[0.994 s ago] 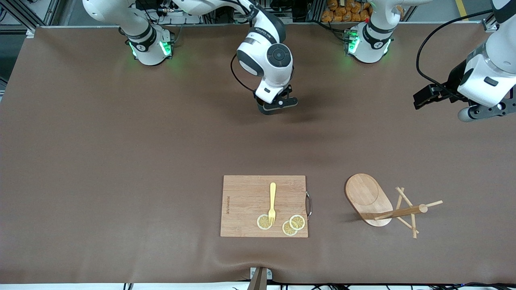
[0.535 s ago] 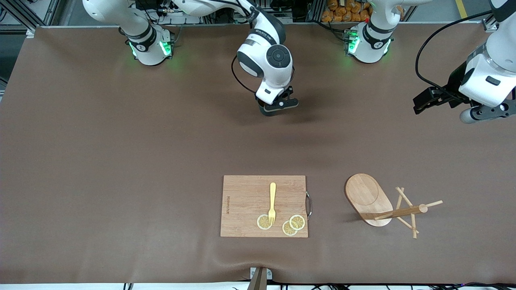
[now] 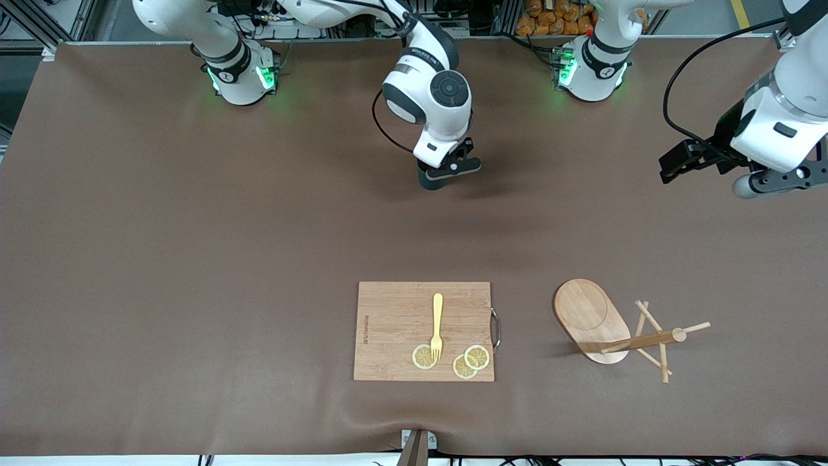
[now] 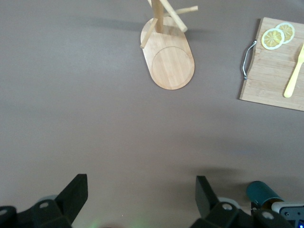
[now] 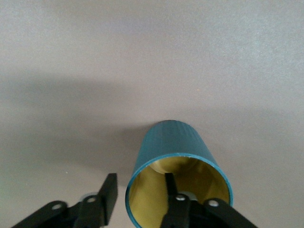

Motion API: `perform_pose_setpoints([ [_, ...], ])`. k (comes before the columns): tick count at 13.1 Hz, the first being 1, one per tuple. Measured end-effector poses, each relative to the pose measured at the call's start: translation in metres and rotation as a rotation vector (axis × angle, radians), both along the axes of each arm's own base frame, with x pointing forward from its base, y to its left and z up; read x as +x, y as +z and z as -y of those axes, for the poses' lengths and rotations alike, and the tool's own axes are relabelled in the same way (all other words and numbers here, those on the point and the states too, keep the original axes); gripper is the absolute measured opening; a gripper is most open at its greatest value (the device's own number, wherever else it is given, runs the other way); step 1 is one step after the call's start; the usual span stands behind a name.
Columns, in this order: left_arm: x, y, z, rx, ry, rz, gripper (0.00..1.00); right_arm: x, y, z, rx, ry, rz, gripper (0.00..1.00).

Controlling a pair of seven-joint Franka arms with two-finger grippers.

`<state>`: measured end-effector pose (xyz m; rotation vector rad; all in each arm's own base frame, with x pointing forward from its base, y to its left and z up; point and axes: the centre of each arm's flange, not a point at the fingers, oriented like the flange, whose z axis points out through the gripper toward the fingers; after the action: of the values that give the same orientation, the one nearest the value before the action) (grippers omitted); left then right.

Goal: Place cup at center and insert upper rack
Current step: 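Set the mug down at center and open the right gripper, then retract the right gripper while the left gripper reaches the mug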

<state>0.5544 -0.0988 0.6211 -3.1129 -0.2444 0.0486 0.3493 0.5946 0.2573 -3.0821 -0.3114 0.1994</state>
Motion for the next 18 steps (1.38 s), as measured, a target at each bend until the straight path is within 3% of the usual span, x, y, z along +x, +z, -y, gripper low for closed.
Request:
perform_pose_setpoints([
  [1, -0.002, 0.000, 0.009, 0.001, -0.016, -0.005, 1.00, 0.002, 0.002, 0.000, 0.003, -0.001, 0.003, 0.65],
  [5, -0.014, -0.001, 0.046, 0.007, -0.031, -0.025, 1.00, 0.012, 0.018, -0.005, 0.032, -0.012, 0.025, 0.78],
  [6, -0.018, 0.000, 0.058, 0.008, -0.013, -0.023, 1.00, 0.018, 0.027, -0.006, 0.046, -0.018, 0.036, 0.85],
  [7, -0.023, 0.002, 0.071, 0.009, 0.001, -0.021, 1.00, 0.026, 0.041, -0.004, 0.063, -0.029, 0.049, 0.85],
  [9, -0.035, 0.005, 0.102, 0.010, 0.025, -0.016, 1.00, 0.049, 0.081, 0.011, 0.082, -0.062, 0.068, 0.99],
  [14, -0.081, 0.009, 0.192, 0.014, 0.111, -0.004, 1.00, 0.139, 0.204, 0.137, 0.062, -0.051, 0.070, 1.00],
  [18, -0.126, 0.007, 0.279, -0.040, 0.179, 0.054, 1.00, 0.183, 0.290, 0.269, 0.041, -0.062, 0.048, 1.00],
])
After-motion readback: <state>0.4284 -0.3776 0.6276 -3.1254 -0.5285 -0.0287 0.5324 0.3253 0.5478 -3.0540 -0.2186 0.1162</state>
